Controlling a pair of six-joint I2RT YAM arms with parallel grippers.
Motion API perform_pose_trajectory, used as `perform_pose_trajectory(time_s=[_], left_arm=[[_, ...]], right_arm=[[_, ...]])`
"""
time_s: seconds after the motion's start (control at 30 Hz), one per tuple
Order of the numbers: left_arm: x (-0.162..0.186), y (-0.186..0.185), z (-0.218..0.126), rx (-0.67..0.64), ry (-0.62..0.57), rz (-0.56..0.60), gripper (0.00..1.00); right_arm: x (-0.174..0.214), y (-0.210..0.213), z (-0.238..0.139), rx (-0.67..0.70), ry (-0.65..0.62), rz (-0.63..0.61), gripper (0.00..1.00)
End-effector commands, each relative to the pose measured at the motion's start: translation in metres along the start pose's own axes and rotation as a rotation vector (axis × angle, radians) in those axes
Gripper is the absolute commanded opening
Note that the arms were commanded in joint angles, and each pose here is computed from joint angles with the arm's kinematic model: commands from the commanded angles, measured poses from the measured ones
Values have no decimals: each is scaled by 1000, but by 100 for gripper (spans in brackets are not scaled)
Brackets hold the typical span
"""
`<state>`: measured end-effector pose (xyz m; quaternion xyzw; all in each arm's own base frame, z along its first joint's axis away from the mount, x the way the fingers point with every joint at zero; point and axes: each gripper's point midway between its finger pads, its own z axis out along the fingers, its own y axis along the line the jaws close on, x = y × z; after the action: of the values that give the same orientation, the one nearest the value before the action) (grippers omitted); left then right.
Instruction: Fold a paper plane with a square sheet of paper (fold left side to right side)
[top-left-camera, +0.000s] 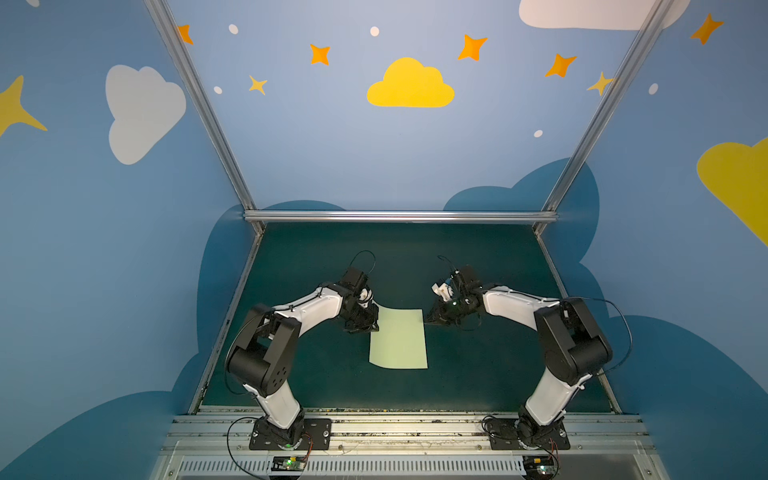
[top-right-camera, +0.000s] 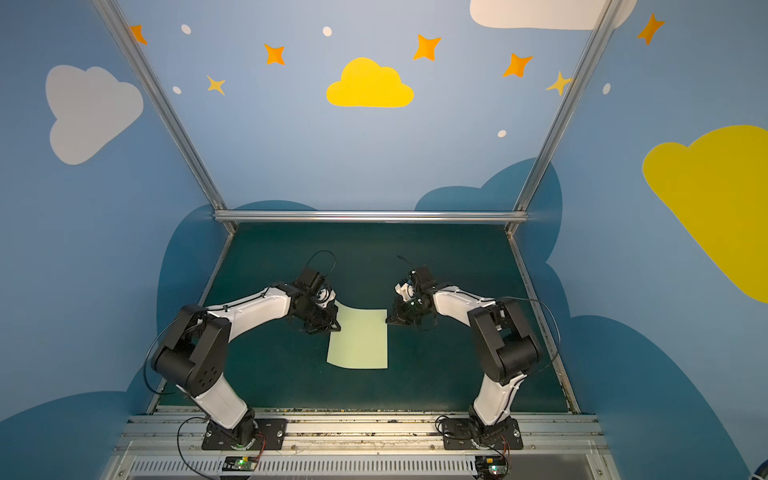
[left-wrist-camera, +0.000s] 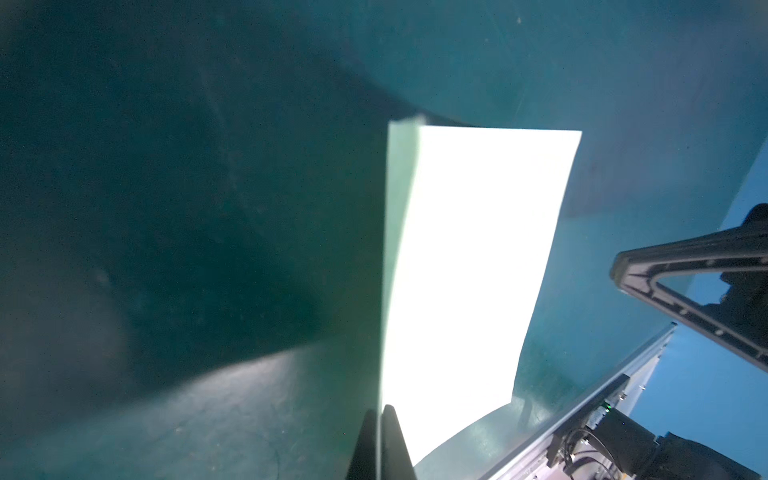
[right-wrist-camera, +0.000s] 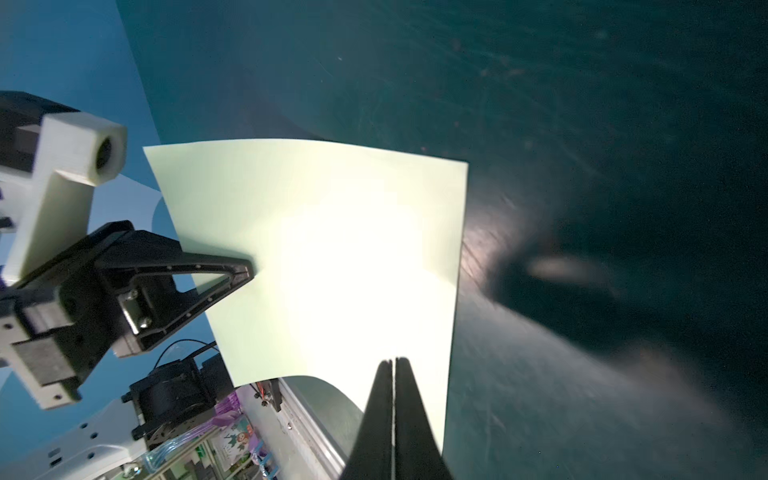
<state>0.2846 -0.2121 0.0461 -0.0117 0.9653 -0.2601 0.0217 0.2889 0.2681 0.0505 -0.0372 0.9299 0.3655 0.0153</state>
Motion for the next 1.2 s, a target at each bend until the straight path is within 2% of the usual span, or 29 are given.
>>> perform_pose_trajectory(time_s=[0.0,0.57,0.83,1.17], left_arm=[[-1,5,-1,-38,13,8,4],[-1,-2,-2,-40,26,21,4],[-2,-42,0,37,26,52,4],[-3,-72,35,40,70,84,4]], right_arm=[[-6,-2,8,52,7,-31,0],[-21,-38,32,206,34,-19,0],[-11,-50,39,223,57,-1,0],[-6,-54,42,231,65,11,0]])
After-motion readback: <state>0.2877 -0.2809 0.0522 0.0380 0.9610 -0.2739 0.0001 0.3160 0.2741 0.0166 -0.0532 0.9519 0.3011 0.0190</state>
